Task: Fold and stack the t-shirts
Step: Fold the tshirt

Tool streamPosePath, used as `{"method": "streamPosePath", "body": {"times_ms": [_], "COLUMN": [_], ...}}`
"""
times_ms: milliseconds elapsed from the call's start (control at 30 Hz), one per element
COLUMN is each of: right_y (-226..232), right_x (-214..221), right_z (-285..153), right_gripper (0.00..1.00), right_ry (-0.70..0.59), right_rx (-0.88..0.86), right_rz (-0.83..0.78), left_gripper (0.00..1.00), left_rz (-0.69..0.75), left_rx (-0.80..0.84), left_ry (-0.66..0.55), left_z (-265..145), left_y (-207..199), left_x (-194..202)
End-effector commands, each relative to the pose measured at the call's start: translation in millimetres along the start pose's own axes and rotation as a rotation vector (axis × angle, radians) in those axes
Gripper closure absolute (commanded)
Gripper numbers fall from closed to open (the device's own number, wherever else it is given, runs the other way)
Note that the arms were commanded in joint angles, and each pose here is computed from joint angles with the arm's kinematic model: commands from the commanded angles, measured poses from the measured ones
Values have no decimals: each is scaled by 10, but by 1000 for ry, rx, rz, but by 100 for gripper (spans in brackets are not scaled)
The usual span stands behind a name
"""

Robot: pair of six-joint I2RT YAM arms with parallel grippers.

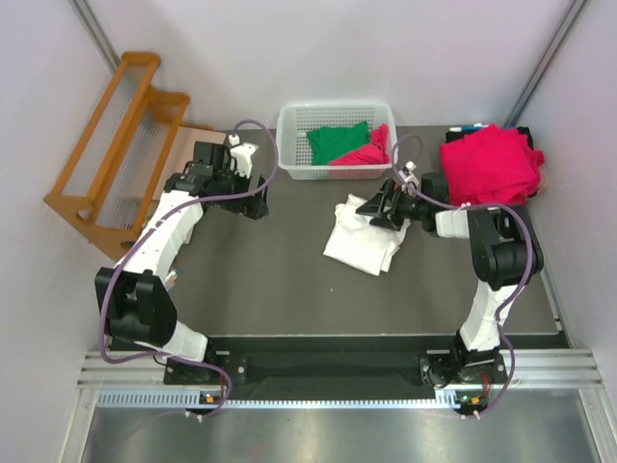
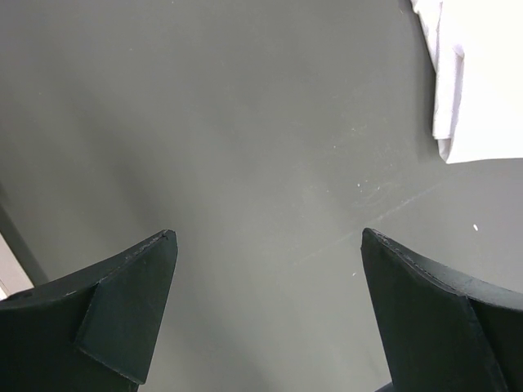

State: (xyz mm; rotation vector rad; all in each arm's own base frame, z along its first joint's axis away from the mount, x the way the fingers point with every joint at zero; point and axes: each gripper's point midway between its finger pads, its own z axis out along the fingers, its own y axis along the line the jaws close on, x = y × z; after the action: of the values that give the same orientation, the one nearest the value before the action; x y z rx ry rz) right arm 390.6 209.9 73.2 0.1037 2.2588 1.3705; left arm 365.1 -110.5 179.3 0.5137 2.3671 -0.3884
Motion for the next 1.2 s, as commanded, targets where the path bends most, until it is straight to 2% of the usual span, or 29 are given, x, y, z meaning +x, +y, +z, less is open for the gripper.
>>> {"method": "streamPosePath", "body": {"times_ms": [0,133,300,400,600,900,1033,1133,1167], "right_y": [379,858,1177,1215,925,378,612,891,941], "right_x": [-428,-410,-69,202,630,781,654,487,460], "right_z": [-161,-425,-594,-611,-466,-167,-207,-250,-234], "right_gripper": [0,0,0,0,0,0,0,0,0], "right_ry": [-96,-106,-80,-50,13,25,-6,-6,-9], "right_rx": [-62,-118,-194,-220,-196,-150,-249,-252,-234], "right_rz": [-82,-104,-68,-19,99,312,361,307,239], "left_gripper": [1,1,1,1,1,1,1,1,1], "left_rz": [21,20,16,13,13,26,32,31,31], "left_rx": [19,31,37,42,42,25,18,21,27], "left_ry": [-41,-53,-45,-36,-42,-44,-46,-49,-51], "left_z": [-129,-140,-101,-69,-71,-119,-144,-148,-151], "left_y": [-55,-80,-79,-78,-81,-64,-59,-64,-74], "left_x": [-74,-109,-90,-63,-65,-58,-59,-75,-88]}}
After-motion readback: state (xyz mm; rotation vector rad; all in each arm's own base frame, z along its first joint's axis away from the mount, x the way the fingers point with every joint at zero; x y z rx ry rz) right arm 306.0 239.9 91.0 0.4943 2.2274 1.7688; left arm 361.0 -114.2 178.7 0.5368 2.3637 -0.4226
